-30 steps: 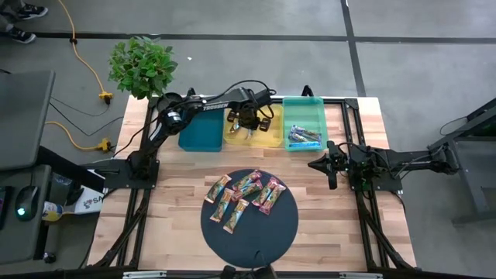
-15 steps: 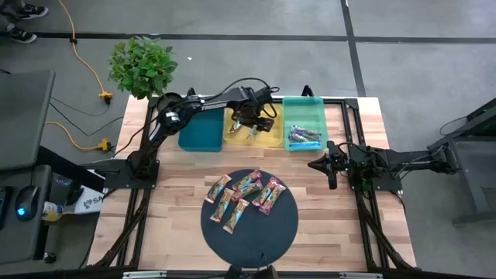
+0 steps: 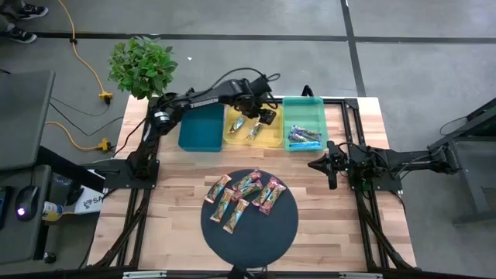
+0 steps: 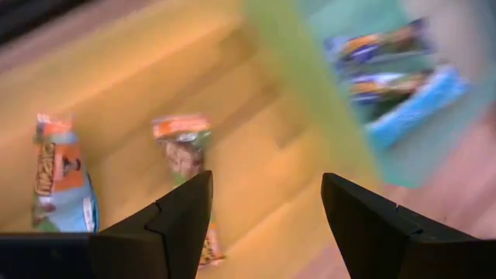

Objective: Pick and place Granola Bars by type
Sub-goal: Put the yellow granola bar into the yellow bin

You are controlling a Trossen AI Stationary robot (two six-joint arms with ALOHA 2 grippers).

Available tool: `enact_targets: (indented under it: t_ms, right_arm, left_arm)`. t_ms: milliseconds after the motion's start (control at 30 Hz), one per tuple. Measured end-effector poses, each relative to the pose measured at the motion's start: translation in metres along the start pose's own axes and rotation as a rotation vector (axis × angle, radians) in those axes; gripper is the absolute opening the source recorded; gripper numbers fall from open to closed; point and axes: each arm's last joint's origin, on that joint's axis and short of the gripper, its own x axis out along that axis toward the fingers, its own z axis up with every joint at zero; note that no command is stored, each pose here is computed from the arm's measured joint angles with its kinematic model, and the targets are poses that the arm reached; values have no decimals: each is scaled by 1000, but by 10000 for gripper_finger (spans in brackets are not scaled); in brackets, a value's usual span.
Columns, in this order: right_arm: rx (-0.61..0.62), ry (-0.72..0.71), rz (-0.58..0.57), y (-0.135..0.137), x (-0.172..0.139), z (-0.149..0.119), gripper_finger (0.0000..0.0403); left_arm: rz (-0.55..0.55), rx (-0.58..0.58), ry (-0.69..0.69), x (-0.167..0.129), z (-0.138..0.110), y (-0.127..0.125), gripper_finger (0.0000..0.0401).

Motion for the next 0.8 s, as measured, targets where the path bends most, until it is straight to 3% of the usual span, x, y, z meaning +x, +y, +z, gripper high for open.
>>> enact_targets:
  t_ms: [433, 600, 800]
  right_arm:
    - [0, 0, 0, 0, 0, 0, 0]
    - [0, 1, 0, 0, 0, 0, 0]
    - [0, 1, 0, 0, 0, 0, 0]
  left_arm:
    - [-80, 138, -268, -165, -19, -19, 239]
    - [-25, 152, -321, -223, -47, -15, 239]
    - [69, 148, -292, -268, -92, -12, 239]
